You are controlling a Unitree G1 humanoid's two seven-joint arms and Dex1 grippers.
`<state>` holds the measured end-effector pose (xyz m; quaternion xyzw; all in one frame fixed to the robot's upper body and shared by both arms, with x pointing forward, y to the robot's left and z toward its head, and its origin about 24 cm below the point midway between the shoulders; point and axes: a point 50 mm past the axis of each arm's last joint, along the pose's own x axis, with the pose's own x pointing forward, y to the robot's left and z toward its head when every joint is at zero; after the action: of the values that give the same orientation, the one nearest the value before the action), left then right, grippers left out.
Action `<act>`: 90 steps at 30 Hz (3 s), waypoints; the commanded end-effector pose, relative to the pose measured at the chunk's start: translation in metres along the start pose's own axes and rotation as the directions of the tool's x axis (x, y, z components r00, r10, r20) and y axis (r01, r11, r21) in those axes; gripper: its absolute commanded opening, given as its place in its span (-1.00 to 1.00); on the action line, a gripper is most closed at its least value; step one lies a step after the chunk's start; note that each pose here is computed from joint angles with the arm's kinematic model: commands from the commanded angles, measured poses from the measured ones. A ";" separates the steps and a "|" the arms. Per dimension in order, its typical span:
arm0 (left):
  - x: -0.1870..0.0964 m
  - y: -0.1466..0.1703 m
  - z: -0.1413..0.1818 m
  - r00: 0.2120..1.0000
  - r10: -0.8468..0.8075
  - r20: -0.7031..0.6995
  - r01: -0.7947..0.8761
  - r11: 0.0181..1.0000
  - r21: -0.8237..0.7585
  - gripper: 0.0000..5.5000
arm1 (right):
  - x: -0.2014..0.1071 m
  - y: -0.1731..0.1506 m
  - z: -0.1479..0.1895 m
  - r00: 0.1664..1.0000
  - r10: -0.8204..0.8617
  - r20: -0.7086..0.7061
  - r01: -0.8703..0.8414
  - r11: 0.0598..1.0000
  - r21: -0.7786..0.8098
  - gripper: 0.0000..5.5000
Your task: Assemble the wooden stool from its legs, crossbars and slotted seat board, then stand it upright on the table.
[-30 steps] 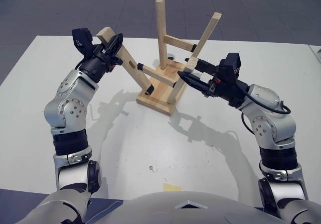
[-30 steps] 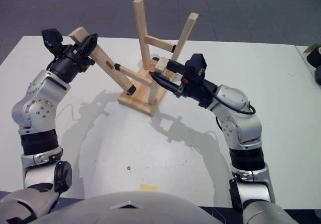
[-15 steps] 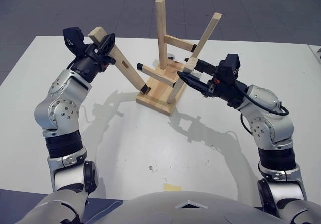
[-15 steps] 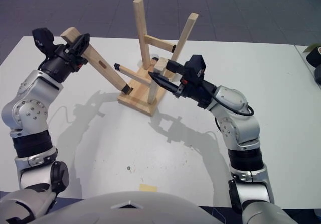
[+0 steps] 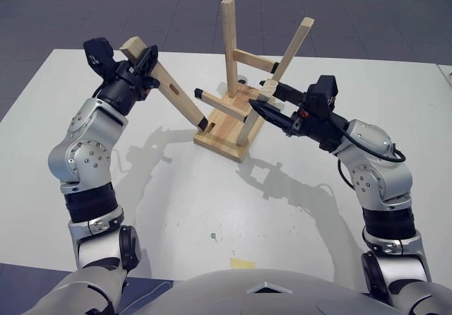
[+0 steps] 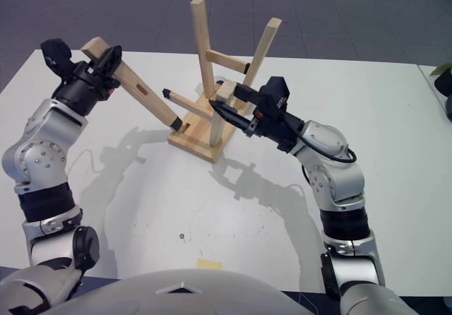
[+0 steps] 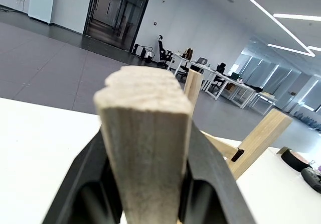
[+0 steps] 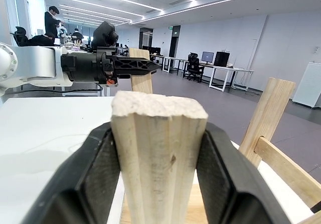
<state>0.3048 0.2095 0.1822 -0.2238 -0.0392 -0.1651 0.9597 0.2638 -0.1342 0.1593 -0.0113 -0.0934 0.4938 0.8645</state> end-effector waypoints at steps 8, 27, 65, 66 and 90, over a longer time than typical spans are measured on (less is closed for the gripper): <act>0.008 -0.001 -0.028 0.994 -0.025 -0.104 0.023 0.999 -0.026 -0.63 | -0.002 0.000 -0.009 0.999 -0.032 -0.033 0.032 0.999 0.028 -0.25; 0.009 0.007 -0.030 0.994 -0.006 -0.113 0.012 0.998 0.054 -0.63 | 0.000 0.001 -0.008 0.999 -0.045 -0.010 0.046 0.998 0.035 -0.25; 0.009 -0.004 -0.048 0.968 -0.039 -0.249 0.107 0.958 0.266 -0.63 | 0.005 0.015 -0.017 0.993 0.030 -0.113 -0.029 0.999 0.012 -0.25; 0.010 -0.004 -0.048 0.968 -0.039 -0.249 0.107 0.958 0.267 -0.63 | 0.006 0.016 -0.019 0.990 0.039 -0.135 -0.039 0.999 0.005 -0.25; 0.002 -0.040 -0.079 0.894 -0.201 -0.401 0.351 0.870 0.347 -0.61 | 0.037 0.008 0.000 0.968 -0.016 -0.249 0.042 0.994 0.099 -0.25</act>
<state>0.3089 0.1722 0.1660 -0.0171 -0.0218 -0.2407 0.9702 0.2689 -0.1098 0.1746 -0.0365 -0.0050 0.4940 0.8687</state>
